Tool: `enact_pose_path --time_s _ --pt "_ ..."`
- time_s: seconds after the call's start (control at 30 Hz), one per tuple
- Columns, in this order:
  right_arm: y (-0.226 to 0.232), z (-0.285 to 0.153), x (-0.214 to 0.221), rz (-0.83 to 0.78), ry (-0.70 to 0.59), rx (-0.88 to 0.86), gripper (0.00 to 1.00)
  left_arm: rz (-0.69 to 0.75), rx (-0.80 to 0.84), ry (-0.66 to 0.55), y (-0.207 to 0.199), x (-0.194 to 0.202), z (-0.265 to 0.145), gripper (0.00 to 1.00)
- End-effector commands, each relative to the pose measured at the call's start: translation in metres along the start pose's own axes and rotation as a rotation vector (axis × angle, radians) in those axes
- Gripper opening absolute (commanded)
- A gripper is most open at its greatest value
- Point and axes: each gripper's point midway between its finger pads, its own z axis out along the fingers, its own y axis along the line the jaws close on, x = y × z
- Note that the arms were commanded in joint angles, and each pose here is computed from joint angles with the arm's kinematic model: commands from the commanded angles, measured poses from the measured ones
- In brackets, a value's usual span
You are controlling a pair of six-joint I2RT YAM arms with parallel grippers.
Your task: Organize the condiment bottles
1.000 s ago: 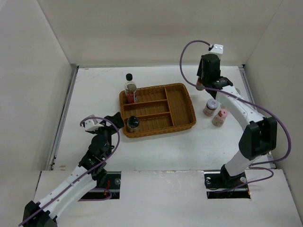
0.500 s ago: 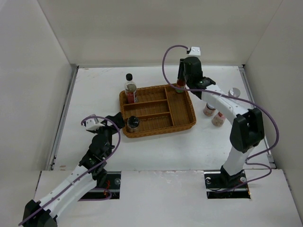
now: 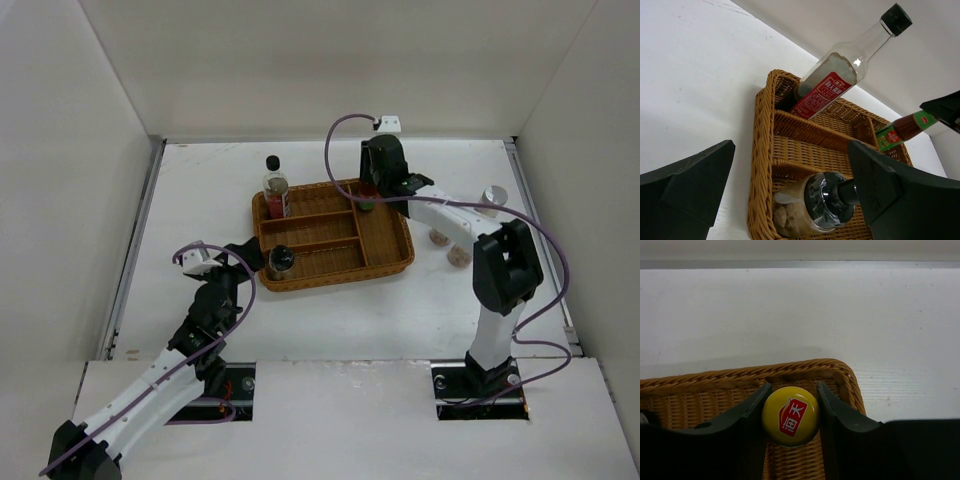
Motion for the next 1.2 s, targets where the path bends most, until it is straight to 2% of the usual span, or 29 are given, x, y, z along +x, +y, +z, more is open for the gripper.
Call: enact_pose_path --time_s 0.0,0.27,0.47,0.6,0.77,0.9,1.03,1.17 --pt "0.014 -0.008 -0.048 0.087 -0.175 -0.037 0.29 -0.038 0.032 -0.019 -0.006 -0.004 0.001 1.0" --pt "0.01 -0.022 -0.049 0.092 -0.182 -0.045 0.75 -0.038 0.031 -0.02 -0.006 -0.003 0.001 1.0" --pt "-0.018 -0.083 -0.068 0.148 -0.243 -0.045 0.95 -0.039 0.033 -0.022 -0.006 -0.004 0.001 1.0" --pt "-0.089 -0.116 -0.032 0.233 -0.232 0.104 0.97 -0.038 0.037 -0.016 -0.007 -0.003 0.001 1.0" --pt "-0.199 -0.141 0.03 0.31 -0.178 0.425 0.99 -0.045 0.036 -0.014 -0.006 -0.001 0.001 1.0" --pt "-0.256 -0.15 0.031 0.332 -0.173 0.589 1.0 -0.049 0.049 -0.006 -0.009 0.0 0.001 1.0" --pt "-0.296 -0.14 0.027 0.348 -0.129 0.687 1.0 -0.046 0.047 -0.003 -0.009 0.001 0.001 1.0" --pt "-0.305 -0.114 0.02 0.391 -0.138 0.637 1.0 -0.051 0.053 -0.008 -0.01 -0.001 0.0 1.0"
